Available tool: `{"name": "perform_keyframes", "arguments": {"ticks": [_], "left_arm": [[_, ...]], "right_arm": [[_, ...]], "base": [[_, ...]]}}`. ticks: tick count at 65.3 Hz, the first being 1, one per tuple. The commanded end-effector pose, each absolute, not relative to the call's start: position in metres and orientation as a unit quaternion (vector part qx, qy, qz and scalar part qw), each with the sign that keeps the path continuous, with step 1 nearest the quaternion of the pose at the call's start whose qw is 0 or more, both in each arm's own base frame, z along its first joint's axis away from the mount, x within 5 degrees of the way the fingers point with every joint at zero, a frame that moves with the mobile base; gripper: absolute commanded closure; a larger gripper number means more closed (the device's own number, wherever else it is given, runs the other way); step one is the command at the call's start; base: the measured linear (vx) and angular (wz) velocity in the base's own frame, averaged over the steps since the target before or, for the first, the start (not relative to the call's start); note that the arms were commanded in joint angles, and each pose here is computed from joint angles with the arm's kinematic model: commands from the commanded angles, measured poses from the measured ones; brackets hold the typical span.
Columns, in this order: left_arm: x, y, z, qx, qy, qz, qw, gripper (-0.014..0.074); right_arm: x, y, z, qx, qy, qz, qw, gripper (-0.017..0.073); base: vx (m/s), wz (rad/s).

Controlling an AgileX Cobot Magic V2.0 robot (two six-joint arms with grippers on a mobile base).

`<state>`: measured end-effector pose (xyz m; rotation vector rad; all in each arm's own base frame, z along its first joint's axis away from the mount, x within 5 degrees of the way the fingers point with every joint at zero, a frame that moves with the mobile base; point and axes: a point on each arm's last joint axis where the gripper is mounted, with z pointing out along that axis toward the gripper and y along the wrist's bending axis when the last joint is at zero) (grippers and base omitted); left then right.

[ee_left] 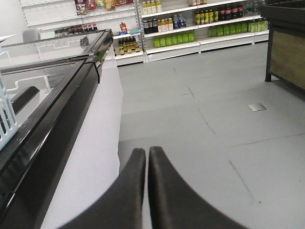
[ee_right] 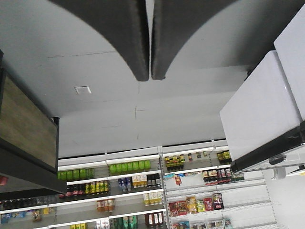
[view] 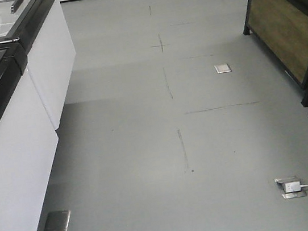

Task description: Left arm holds basket, right arm returns cookies

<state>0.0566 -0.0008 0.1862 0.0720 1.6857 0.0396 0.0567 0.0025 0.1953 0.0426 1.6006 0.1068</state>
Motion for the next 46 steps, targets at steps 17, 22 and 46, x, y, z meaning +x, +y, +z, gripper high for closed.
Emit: {"name": "perform_keyframes", "arguments": {"ticks": [17,22,46], "left_arm": [[0.0544,-0.0009,0.2053,0.029,0.704,0.017,0.709,0.0600],[0.0544,-0.0009,0.2053,0.029,0.704,0.017,0.709,0.0600],[0.0544,-0.0009,0.2053,0.029,0.704,0.017,0.709,0.0600]], "right_arm": [[0.0558,0.0023,0.2023,0.018,0.686,0.048,0.726,0.0567],[0.0558,0.0023,0.2023,0.018,0.686,0.048,0.726,0.0567],[0.0558,0.0023,0.2023,0.018,0.686,0.048,0.726,0.0567]], "base": [[0.00,0.00],[0.00,0.00],[0.00,0.00]]}}
